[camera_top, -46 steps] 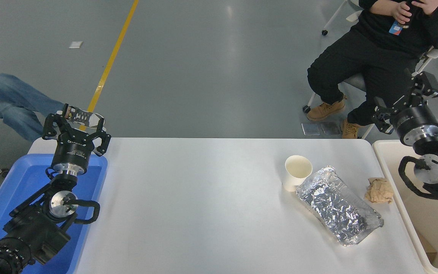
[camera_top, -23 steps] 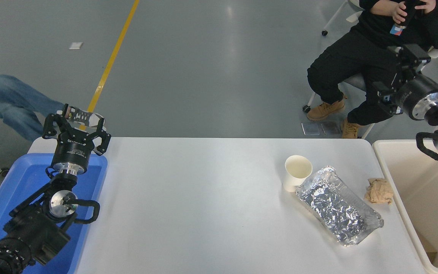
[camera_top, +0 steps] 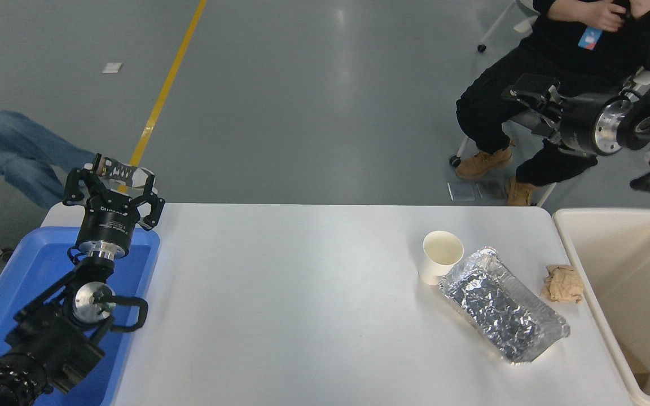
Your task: Pick up paper cup place in dustbin
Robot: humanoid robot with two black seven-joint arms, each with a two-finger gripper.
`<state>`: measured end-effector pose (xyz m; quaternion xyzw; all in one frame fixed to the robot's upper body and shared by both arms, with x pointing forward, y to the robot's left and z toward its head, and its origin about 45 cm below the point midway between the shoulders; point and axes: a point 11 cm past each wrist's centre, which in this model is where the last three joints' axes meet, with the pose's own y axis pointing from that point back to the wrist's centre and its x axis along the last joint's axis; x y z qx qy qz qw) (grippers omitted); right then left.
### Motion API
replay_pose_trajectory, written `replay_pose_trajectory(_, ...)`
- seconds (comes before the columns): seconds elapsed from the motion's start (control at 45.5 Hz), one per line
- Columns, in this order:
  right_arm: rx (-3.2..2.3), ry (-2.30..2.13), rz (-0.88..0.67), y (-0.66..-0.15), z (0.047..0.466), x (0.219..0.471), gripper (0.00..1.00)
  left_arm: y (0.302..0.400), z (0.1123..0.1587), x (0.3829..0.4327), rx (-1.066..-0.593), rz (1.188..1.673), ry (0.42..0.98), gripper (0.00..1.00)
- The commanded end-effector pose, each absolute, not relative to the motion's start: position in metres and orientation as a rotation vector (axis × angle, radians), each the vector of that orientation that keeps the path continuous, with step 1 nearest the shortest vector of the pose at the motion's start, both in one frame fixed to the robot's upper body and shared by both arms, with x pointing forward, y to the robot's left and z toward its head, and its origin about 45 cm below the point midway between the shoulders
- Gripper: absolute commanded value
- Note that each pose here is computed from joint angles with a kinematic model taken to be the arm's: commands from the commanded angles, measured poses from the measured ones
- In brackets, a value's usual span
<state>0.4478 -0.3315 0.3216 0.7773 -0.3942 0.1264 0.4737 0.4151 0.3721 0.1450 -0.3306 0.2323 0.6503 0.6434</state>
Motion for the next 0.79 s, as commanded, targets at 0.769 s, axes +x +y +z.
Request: replay_pose_trajectory(0.769, 1.76, -0.38, 0.182, -0.264, 0.205, 0.393, 1.0, 0.3721, 0.1448, 0.4151, -0.753, 1.482, 0.529, 0.99)
